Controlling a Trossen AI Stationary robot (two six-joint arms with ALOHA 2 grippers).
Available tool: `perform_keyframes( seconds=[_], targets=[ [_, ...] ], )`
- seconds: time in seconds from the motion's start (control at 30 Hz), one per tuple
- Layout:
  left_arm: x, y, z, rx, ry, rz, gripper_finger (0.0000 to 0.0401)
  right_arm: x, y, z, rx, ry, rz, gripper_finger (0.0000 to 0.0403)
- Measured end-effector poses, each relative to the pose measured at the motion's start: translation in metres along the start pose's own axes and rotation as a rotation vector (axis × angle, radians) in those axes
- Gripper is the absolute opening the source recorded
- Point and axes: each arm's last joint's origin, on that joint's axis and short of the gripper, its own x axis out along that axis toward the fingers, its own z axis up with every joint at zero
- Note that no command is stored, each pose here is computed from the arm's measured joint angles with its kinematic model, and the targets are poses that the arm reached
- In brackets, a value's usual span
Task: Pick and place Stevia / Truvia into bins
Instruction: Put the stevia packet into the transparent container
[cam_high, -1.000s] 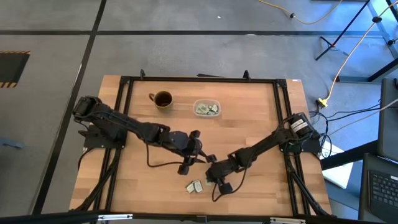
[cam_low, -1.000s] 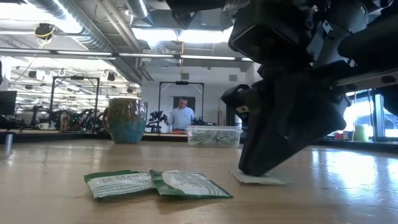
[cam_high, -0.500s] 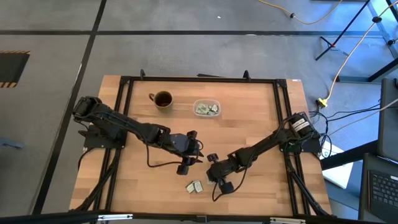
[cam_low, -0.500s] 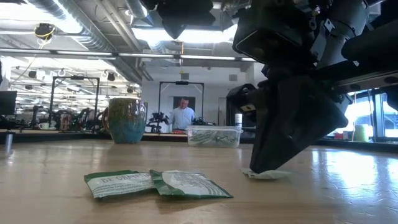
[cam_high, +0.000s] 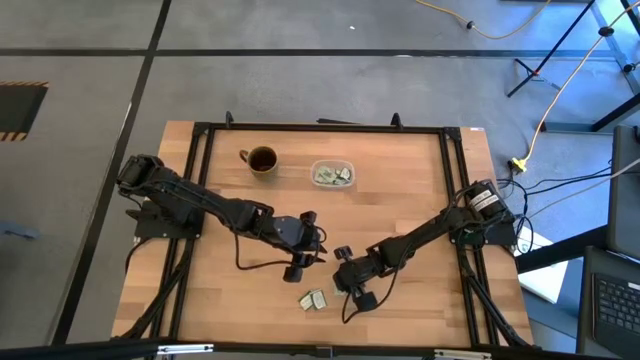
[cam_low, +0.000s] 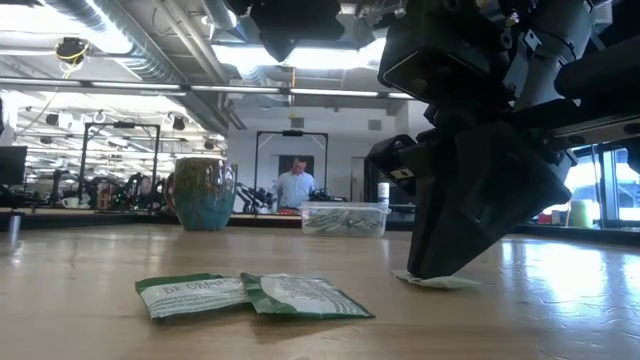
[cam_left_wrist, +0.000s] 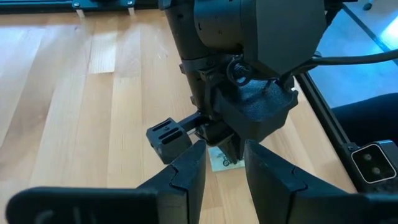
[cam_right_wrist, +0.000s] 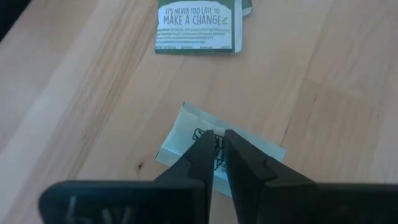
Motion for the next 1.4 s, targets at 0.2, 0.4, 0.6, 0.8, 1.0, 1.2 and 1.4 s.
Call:
perform_keyframes(
  seconds=[0.2,0.4,0.6,0.8,1.0,1.2,1.4],
  targets=[
    [0.0,0.0001,0.0,0.0,0.0,0.0,0.0104,0.0,0.0,-0.0001,0.005,0.0,0.001,0.0046],
    [0.0,0.0001,0.0,0.0,0.0,0.001,0.0104,0.0,0.0001,-0.0001,0.029,0.001,0.005,0.0047],
    [0.0,0.0001,0.0,0.0,0.0,0.001,0.0104,0.0001,0.0006,0.0002,0.054,-0.004,0.03,0.0047],
    [0.0,0.0002,0.0,0.0,0.001,0.001,0.0104,0.0001,0.0009,0.0003,0.081,-0.005,0.031,0.0047],
    [0.0,0.0,-0.0001,0.0,0.001,-0.003,0.0104,0.0001,0.0012,0.0004,0.082,-0.005,0.029,0.0049],
    [0.0,-0.0001,-0.0001,0.0,0.002,-0.009,0.0104,-0.0006,0.0027,0.0032,0.069,-0.001,0.03,0.0074],
    [0.0,-0.0001,-0.0001,0.0,0.002,-0.01,0.0104,-0.0011,0.0023,0.0049,0.048,0.011,0.013,0.0081]
  ],
)
